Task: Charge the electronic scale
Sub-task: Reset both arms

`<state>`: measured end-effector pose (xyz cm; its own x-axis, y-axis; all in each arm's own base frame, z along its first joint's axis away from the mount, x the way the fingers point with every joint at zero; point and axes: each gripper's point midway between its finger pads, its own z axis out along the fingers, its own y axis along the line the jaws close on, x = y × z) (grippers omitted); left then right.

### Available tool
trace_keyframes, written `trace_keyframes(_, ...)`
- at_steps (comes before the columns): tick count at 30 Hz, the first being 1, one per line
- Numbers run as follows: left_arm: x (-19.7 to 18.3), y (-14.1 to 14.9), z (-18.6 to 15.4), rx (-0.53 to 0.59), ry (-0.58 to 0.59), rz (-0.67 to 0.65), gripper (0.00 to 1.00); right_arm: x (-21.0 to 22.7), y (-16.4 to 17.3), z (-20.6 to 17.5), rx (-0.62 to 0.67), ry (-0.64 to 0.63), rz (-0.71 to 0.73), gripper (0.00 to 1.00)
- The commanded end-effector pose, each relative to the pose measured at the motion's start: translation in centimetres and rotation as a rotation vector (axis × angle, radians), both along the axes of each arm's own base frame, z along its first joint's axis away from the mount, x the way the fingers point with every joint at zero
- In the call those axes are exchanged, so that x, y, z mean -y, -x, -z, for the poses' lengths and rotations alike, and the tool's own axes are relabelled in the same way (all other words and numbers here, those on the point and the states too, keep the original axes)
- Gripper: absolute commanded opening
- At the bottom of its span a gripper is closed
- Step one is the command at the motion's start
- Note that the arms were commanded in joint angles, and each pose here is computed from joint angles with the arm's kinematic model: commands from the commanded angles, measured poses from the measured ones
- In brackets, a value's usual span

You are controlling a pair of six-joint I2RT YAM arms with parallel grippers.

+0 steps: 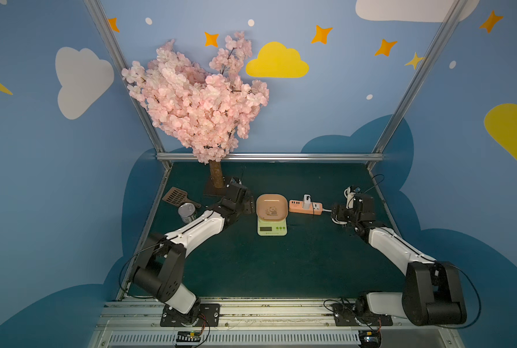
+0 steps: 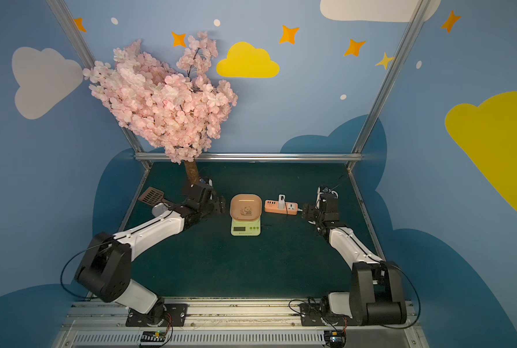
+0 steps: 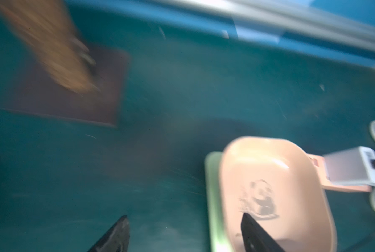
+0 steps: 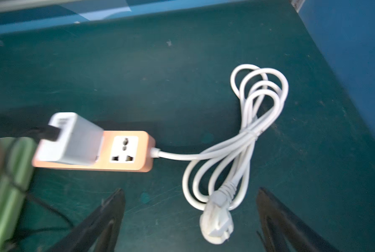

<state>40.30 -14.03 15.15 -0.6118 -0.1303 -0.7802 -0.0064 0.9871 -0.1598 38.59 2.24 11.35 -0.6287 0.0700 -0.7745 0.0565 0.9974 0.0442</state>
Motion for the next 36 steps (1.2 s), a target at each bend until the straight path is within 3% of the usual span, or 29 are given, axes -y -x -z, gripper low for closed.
trace_keyframes(1, -7.2, 0.7, -1.7, 0.182, -0.272, -0.114, 0.85, 2.5, -1.1, 0.1, 0.039, 0.090, 0.086, 0.94)
trace_keyframes(5, -13.8, 3.8, -0.6, 0.289, -0.367, -0.242, 0.91, 3.7, -1.0, 0.8, 0.110, 0.119, 0.122, 0.94)
trace_keyframes(10, -17.4, 5.6, 2.3, 0.331, -0.361, -0.275, 0.98, 3.6, -1.0, 1.7, 0.132, 0.093, 0.104, 0.94)
trace_keyframes(14, -17.2, 4.8, 2.7, 0.393, -0.287, -0.225, 1.00, 2.9, -0.7, 1.8, 0.161, 0.085, 0.057, 0.94)
trace_keyframes(17, -17.2, 3.9, 3.3, 0.333, -0.279, -0.194, 1.00, 2.2, -0.5, 2.2, 0.202, 0.073, 0.007, 0.95)
trace_keyframes(22, -16.1, 3.8, 3.4, 0.335, -0.266, -0.126, 1.00, 1.8, -0.5, 2.7, 0.215, 0.072, -0.012, 0.95)
trace_keyframes(26, -13.4, 4.2, 2.9, 0.416, -0.154, -0.004, 0.99, 1.5, -0.5, 2.8, 0.195, 0.084, -0.033, 0.95)
trace_keyframes(31, -14.3, 2.6, 5.8, 0.355, -0.167, -0.048, 1.00, 1.5, -0.5, 2.7, 0.197, 0.086, -0.033, 0.95)
trace_keyframes(33, -14.4, 1.5, 6.0, 0.387, -0.190, -0.057, 1.00, 1.5, -0.5, 2.7, 0.196, 0.086, -0.032, 0.95)
trace_keyframes(35, -15.8, 1.6, 6.9, 0.254, -0.191, -0.139, 1.00, 1.5, -0.5, 2.8, 0.194, 0.088, -0.033, 0.95)
trace_keyframes(36, -16.2, 1.0, 6.6, 0.253, -0.195, -0.163, 1.00, 1.5, -0.5, 2.7, 0.195, 0.089, -0.033, 0.95)
